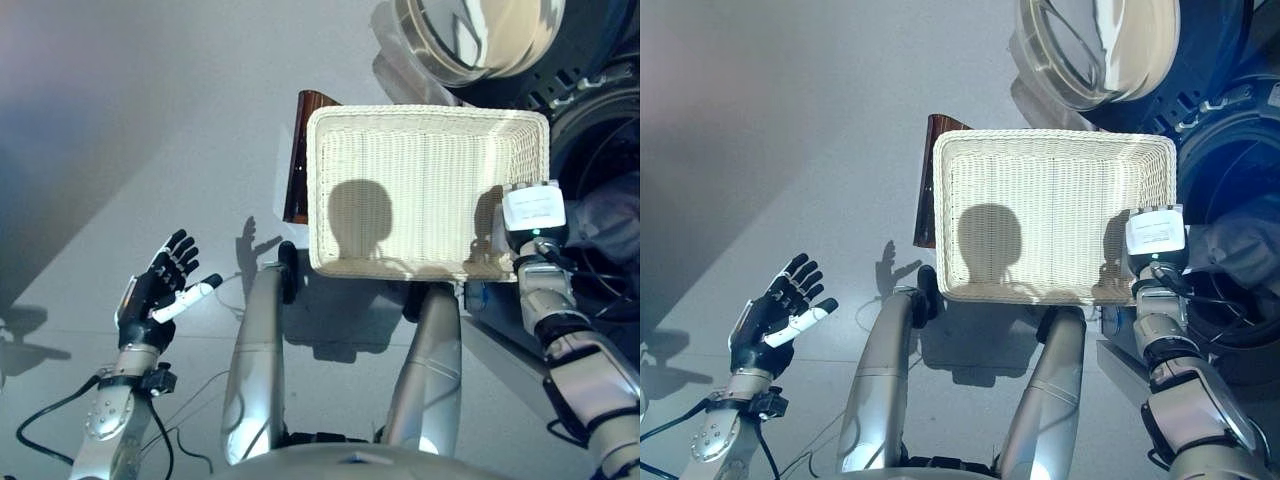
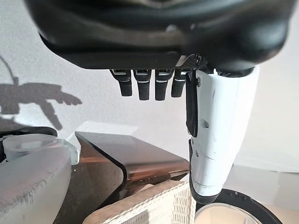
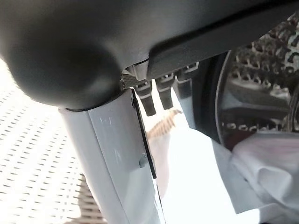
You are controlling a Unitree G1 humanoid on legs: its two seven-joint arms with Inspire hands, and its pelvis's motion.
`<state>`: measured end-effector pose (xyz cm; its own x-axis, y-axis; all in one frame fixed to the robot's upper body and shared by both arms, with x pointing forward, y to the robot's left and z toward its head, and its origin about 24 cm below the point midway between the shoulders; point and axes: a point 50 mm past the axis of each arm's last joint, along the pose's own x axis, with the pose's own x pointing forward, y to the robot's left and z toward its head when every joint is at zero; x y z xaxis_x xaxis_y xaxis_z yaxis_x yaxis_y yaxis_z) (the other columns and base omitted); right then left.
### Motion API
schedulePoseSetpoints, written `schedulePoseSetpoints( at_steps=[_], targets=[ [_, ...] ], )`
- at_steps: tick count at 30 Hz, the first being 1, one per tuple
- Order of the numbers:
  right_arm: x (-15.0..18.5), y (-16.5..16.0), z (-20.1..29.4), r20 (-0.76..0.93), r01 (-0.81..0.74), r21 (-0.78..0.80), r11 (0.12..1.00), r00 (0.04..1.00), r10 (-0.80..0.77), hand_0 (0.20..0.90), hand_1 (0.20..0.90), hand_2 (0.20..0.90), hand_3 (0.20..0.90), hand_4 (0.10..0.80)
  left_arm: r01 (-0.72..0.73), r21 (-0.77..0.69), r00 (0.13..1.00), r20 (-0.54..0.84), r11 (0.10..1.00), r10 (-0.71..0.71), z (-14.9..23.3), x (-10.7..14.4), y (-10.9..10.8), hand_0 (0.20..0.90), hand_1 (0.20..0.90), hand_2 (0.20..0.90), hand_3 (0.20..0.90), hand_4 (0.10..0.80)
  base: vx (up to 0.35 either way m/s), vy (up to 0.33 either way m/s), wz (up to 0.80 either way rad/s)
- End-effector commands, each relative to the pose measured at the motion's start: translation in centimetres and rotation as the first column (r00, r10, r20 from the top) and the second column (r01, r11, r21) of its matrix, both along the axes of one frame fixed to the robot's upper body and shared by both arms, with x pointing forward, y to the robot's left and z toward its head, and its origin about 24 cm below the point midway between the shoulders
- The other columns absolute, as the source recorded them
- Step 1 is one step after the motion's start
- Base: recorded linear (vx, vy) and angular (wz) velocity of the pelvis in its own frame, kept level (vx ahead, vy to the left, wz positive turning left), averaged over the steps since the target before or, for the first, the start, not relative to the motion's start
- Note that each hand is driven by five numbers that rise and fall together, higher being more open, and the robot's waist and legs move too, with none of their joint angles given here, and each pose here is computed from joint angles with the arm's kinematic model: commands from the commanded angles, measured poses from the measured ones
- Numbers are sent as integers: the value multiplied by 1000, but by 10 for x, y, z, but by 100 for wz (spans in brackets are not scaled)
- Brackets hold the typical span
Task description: Pick up the clothes and place them into the washing machine
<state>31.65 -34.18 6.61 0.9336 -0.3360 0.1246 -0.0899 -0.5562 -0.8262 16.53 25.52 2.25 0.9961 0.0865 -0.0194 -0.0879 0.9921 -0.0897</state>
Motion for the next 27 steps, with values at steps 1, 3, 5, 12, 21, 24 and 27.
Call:
schedulePoseSetpoints(
  at_steps=[1,3,5,12,21,24,27],
  targets=[
    [1,-14,19,86,67,-41,997,994,-64,200,200,200,200,300,-20,62,994,111,998,13,22,-5,10,900,900,900,900,800,0,0,0],
    [1,-14,18,81,75,-38,996,994,-72,200,200,200,200,300,-12,61,994,111,998,6,22,-5,10,900,900,900,900,800,0,0,0],
    [2,-13,19,95,75,-26,997,993,-73,200,200,200,200,300,-13,61,994,112,998,6,23,-5,9,900,900,900,900,800,0,0,0],
    [5,-7,22,136,33,-12,999,990,-31,900,900,900,900,800,-24,70,994,112,997,16,22,-5,10,900,900,900,900,800,0,0,0],
    [5,-5,26,185,11,22,1000,983,-15,200,200,200,200,300,-40,72,993,110,997,32,21,-5,12,900,900,900,900,800,0,0,0],
    [4,-5,26,188,9,30,999,982,-14,200,200,200,200,300,-47,74,993,108,996,39,21,-6,13,900,900,900,900,800,0,0,0],
    [3,-6,27,195,14,39,999,980,-21,200,200,200,200,300,-52,74,993,107,996,44,21,-6,14,900,900,900,900,800,0,0,0]
  ],
)
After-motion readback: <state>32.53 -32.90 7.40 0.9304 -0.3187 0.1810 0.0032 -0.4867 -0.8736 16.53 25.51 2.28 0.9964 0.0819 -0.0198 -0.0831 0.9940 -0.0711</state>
